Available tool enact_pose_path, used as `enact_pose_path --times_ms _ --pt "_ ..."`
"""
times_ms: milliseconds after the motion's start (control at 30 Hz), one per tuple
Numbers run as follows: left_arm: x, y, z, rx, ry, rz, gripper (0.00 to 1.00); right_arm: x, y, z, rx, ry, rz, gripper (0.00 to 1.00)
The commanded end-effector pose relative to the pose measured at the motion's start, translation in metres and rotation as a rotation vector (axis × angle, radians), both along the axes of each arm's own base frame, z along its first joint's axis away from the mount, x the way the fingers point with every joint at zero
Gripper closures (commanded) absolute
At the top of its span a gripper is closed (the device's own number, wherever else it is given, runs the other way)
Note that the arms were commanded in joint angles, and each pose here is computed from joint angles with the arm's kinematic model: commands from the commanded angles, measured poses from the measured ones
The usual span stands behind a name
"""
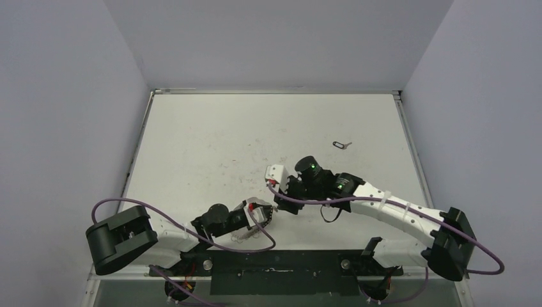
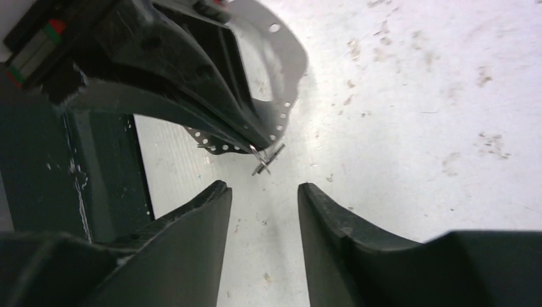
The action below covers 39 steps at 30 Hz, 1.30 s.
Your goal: Put the keys on the keyring
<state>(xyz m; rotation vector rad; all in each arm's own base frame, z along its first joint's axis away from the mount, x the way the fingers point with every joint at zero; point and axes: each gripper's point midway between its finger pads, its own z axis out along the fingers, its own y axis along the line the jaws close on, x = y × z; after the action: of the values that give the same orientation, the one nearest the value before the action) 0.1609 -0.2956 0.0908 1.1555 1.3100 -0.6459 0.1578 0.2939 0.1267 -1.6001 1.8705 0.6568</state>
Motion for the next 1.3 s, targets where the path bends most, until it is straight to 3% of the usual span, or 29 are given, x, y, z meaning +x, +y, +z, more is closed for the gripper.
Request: enact_pose_path --times_ms 0,233,433,900,1100,1233,1267 --pt "0.004 0.005 0.035 -0.168 -0.01 0.056 1.0 0.01 0.002 0.04 0.247 -0.046 -0.032 0.54" --pt "-0.004 0.007 0.054 -0.242 -0.031 0.024 1.0 -0.007 0.004 0.054 0.403 -0.104 0.074 0.51" --pt "-0.012 0.007 0.058 -0.246 -0.04 -0.018 1.0 -0.01 0.011 0.04 0.401 -0.092 0.129 0.6" --pt "-0.015 0.006 0.057 -0.236 -0.039 -0.04 1.0 -0.003 0.015 0.022 0.392 -0.108 0.146 0.72" --pt "-0.016 0.007 0.057 -0.234 -0.041 -0.041 1.0 0.001 0.016 0.012 0.371 -0.093 0.138 0.83" --pt "-0.016 0.007 0.058 -0.235 -0.045 -0.042 1.0 0.002 0.014 0.006 0.353 -0.082 0.136 1.0" --pt "-0.015 0.007 0.058 -0.236 -0.047 -0.039 1.0 0.002 0.014 0.004 0.346 -0.079 0.136 1.0"
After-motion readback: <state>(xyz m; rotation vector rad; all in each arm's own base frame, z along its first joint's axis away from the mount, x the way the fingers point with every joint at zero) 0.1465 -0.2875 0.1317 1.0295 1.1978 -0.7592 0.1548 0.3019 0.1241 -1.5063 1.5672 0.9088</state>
